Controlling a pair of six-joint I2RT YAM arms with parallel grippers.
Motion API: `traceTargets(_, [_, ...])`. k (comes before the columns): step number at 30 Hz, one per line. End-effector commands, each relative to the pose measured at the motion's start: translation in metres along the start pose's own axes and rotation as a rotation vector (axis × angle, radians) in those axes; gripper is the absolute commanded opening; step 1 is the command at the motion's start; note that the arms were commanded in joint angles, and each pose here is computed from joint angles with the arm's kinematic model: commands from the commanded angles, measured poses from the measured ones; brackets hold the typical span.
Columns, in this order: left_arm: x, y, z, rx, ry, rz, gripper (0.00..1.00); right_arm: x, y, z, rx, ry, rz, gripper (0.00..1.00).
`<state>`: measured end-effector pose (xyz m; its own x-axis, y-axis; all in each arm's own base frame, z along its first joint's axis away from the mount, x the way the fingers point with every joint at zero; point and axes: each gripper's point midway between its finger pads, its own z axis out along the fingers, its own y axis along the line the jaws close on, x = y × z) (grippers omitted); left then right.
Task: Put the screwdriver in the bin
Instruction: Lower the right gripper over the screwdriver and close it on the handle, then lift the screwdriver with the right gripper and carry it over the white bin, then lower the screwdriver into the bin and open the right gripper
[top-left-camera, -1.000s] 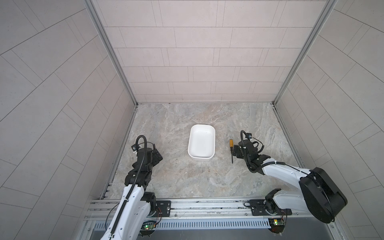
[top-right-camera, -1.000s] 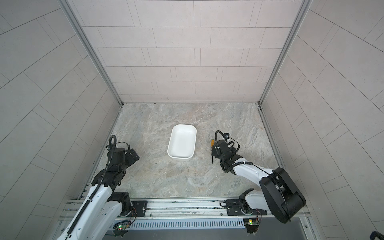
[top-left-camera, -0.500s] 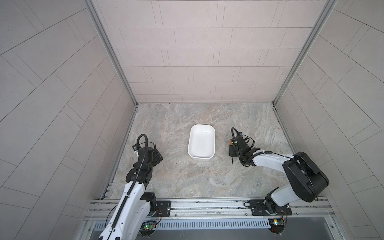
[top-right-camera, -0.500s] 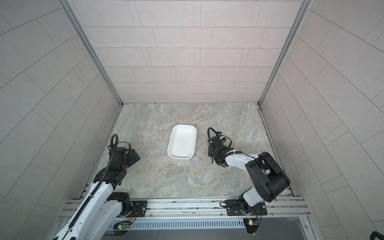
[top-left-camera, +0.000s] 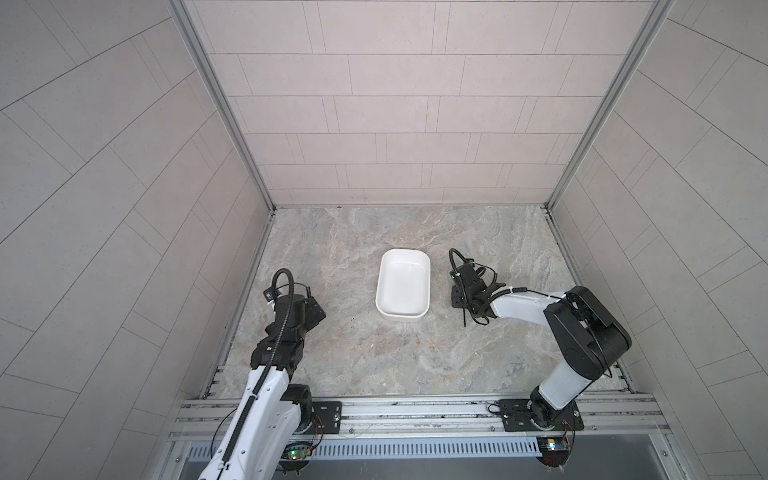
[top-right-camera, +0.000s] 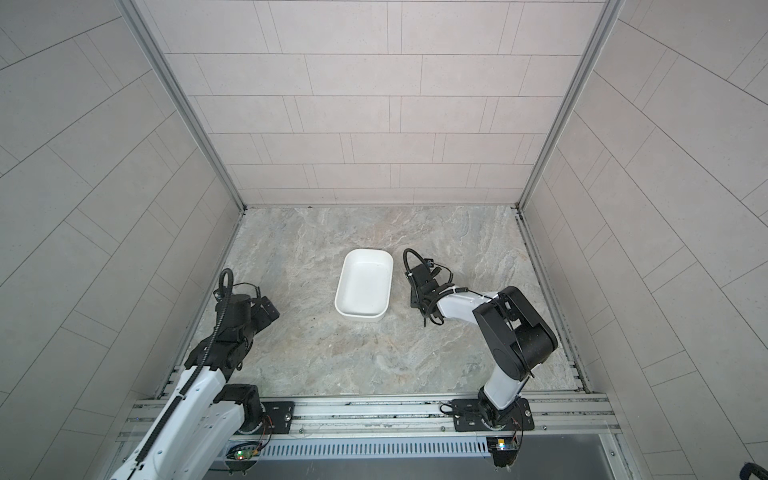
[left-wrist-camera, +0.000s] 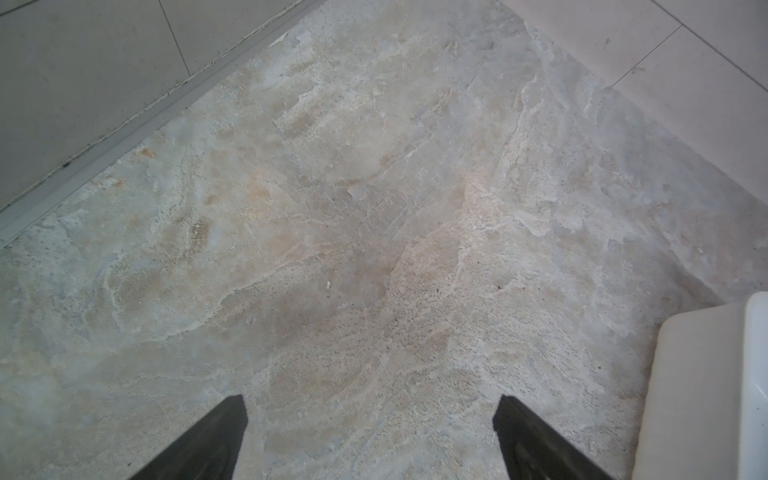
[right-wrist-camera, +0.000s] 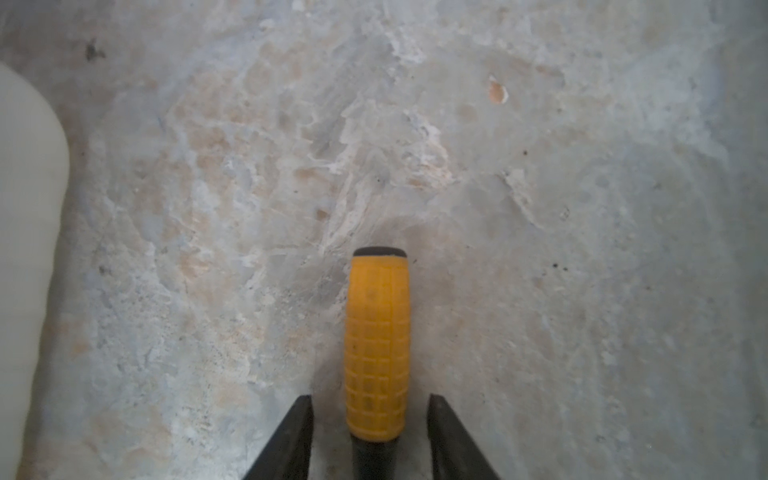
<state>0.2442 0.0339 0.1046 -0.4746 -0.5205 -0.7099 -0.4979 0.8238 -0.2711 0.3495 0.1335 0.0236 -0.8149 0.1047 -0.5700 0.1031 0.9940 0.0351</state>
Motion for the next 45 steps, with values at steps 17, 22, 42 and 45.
traceTargets(17, [0.002,0.0,0.0,0.01,0.001,0.003,1.0,0.006,-0.027,-0.035,0.143,-0.056,-0.089,0.0])
traceTargets(22, [0.001,-0.003,0.001,0.022,-0.005,0.0,1.0,-0.01,-0.009,-0.075,0.121,-0.133,-0.129,0.0])
traceTargets(42, [0.001,0.004,0.001,-0.015,-0.002,0.001,1.0,-0.034,0.198,-0.092,-0.299,-0.074,-0.356,0.01])
traceTargets(45, [0.0,0.003,0.003,-0.012,-0.005,0.0,1.0,-0.035,0.2,-0.087,-0.278,-0.048,-0.389,0.05])
